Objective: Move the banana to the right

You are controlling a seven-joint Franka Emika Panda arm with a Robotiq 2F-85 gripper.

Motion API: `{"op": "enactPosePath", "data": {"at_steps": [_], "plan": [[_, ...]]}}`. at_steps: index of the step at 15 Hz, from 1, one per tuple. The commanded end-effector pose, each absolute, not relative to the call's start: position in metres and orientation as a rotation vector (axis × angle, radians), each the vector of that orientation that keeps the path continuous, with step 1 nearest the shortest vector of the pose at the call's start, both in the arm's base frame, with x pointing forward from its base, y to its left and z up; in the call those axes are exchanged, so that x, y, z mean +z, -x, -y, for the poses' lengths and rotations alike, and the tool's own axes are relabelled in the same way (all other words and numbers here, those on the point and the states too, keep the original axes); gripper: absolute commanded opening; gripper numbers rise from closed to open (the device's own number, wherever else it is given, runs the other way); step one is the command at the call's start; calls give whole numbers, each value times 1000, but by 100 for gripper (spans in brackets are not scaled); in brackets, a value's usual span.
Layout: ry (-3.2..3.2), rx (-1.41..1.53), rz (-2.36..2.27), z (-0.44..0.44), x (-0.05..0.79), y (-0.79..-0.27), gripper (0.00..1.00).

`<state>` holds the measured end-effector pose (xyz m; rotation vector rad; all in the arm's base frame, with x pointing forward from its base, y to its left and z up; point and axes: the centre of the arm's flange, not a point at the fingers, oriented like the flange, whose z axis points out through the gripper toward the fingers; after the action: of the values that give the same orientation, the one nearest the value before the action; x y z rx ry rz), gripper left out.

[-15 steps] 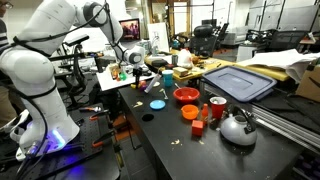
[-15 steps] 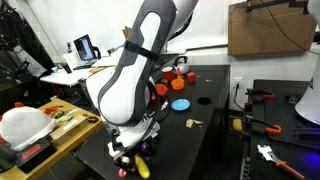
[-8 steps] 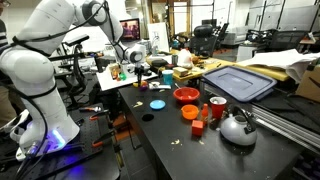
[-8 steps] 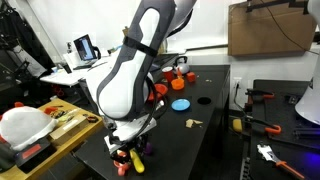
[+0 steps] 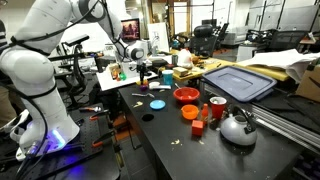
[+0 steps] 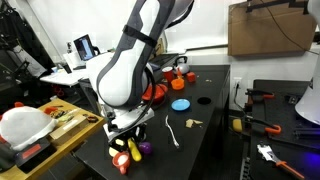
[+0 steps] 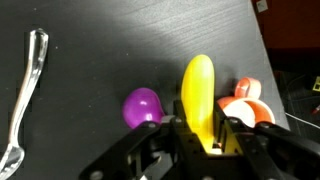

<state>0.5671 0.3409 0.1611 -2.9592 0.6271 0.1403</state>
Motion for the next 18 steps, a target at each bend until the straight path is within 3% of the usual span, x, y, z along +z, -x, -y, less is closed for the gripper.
{"op": "enactPosePath", "data": {"at_steps": [1, 18], "plan": [[2949, 76, -722, -324, 182, -560, 7], [2865, -52, -1046, -228, 225, -585, 7]]}}
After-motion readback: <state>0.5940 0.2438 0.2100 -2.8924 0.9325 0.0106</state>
